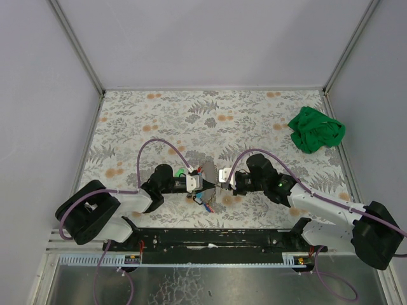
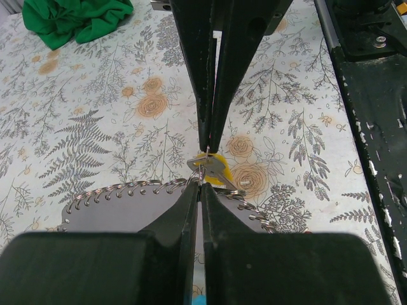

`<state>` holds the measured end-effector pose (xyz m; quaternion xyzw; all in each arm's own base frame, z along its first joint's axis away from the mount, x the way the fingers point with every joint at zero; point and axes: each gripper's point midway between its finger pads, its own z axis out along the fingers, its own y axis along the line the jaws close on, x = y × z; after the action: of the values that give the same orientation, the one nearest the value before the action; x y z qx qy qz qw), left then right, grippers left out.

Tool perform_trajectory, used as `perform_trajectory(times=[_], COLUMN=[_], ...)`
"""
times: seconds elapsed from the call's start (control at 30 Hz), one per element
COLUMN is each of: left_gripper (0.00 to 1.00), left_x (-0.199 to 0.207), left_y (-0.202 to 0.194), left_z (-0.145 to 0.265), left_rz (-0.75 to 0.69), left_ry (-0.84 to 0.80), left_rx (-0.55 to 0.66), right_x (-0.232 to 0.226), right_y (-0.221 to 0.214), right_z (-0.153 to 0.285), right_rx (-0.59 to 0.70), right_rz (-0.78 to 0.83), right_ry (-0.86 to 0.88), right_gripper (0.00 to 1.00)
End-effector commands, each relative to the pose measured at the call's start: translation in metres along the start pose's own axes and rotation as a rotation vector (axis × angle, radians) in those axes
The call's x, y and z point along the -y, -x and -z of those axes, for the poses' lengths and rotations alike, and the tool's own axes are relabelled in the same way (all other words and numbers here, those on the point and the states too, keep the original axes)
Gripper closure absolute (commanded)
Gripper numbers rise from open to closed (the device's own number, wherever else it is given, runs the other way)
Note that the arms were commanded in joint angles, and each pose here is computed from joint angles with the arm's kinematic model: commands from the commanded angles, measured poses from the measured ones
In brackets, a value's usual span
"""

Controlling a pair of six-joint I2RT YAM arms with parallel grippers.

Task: Put the keys on the keyring

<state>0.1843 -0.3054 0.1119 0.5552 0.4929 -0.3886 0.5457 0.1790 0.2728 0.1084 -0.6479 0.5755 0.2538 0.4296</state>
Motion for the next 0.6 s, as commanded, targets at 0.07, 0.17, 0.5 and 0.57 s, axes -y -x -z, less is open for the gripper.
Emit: perform_trajectory(times=[0.07, 0.17, 0.5, 0.57], left_gripper=[1.0, 1.0, 1.0, 1.0], left_x=[-0.0074, -0.0073, -0.0073, -0.0076], left_y=[0.0147, 0.0151, 0.015, 0.015], left_z=[-0.0043, -0.0044, -0.0045, -0.0045], left_rz=[-0.045, -0.046, -0.045, -0.046], left_ry=[-0.003, -0.005, -0.005, -0.004], left_rx=[0.043, 0.044, 0.044, 0.044], right_x=[0.0087, 0.0118, 0.0102, 0.011], right_y=[0.028, 0.0271, 0.0294, 0.0303], right_z=[-0.0006, 0.0003, -0.0005, -0.0004], right_rx=[0.069, 0.062, 0.072, 0.074], right_rz=[0.052, 0.055, 0.055, 0.057], right_ry=[-0.002, -0.022, -0.011, -0.014], right_gripper=[1.0, 1.0, 1.0, 1.0])
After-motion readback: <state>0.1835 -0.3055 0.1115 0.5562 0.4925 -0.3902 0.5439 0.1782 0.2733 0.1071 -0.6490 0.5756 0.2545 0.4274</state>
